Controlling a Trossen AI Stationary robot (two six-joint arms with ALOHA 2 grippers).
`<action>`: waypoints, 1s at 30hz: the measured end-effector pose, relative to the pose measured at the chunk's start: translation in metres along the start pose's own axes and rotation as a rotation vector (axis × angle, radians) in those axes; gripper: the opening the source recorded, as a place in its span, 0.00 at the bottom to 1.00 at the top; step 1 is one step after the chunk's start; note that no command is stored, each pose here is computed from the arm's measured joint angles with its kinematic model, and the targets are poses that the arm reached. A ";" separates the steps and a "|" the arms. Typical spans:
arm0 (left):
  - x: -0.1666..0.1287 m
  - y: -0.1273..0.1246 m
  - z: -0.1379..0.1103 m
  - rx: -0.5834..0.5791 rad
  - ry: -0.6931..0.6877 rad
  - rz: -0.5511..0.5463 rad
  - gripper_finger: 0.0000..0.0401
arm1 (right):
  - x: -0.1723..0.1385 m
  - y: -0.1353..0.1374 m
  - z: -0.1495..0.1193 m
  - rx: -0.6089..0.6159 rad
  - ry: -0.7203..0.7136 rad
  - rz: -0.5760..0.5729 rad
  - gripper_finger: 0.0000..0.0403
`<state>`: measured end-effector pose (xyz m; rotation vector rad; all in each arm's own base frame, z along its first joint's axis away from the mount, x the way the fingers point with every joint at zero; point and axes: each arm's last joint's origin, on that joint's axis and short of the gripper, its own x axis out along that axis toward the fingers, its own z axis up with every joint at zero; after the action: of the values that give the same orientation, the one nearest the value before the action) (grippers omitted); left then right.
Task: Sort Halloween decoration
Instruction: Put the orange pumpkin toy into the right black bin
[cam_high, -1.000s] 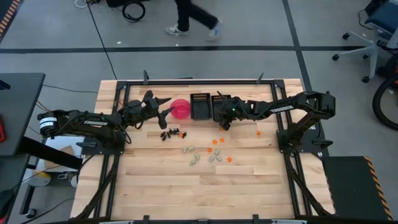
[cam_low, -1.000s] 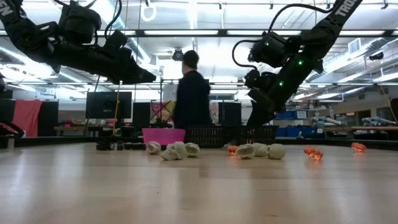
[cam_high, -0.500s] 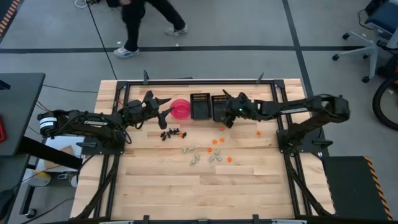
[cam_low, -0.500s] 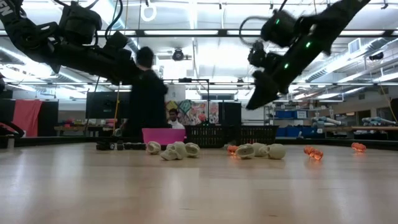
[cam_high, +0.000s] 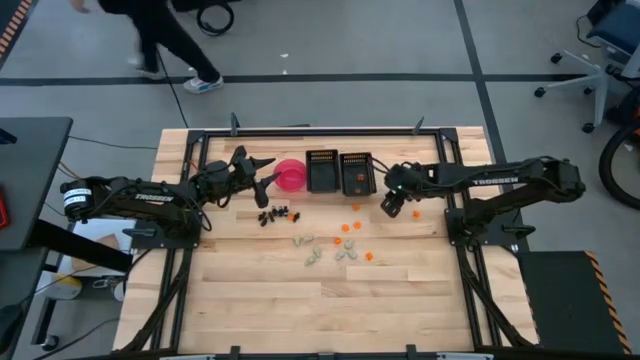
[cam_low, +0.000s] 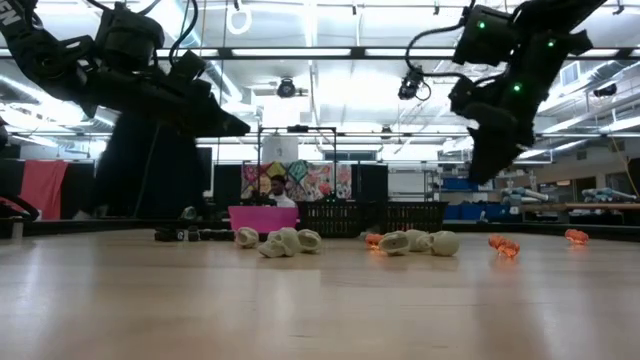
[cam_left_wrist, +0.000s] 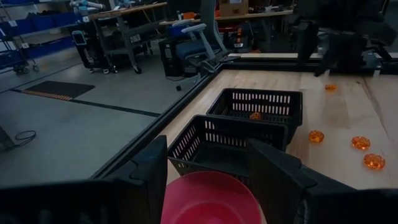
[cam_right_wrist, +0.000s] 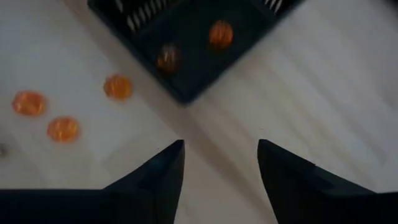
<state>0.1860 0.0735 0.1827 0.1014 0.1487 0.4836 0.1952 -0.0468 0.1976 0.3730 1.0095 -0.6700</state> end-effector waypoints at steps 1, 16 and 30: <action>0.000 0.000 0.000 -0.001 0.000 0.000 0.47 | 0.002 0.000 -0.002 0.012 0.032 0.003 0.53; 0.000 0.000 0.000 -0.003 0.001 0.000 0.47 | 0.029 0.000 -0.033 0.139 0.503 -0.113 0.53; 0.000 0.000 -0.002 0.002 0.017 -0.003 0.47 | 0.032 0.002 -0.044 0.147 0.538 -0.153 0.44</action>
<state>0.1859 0.0733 0.1810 0.0991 0.1660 0.4815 0.1793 -0.0305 0.1476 0.6299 1.5145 -0.8049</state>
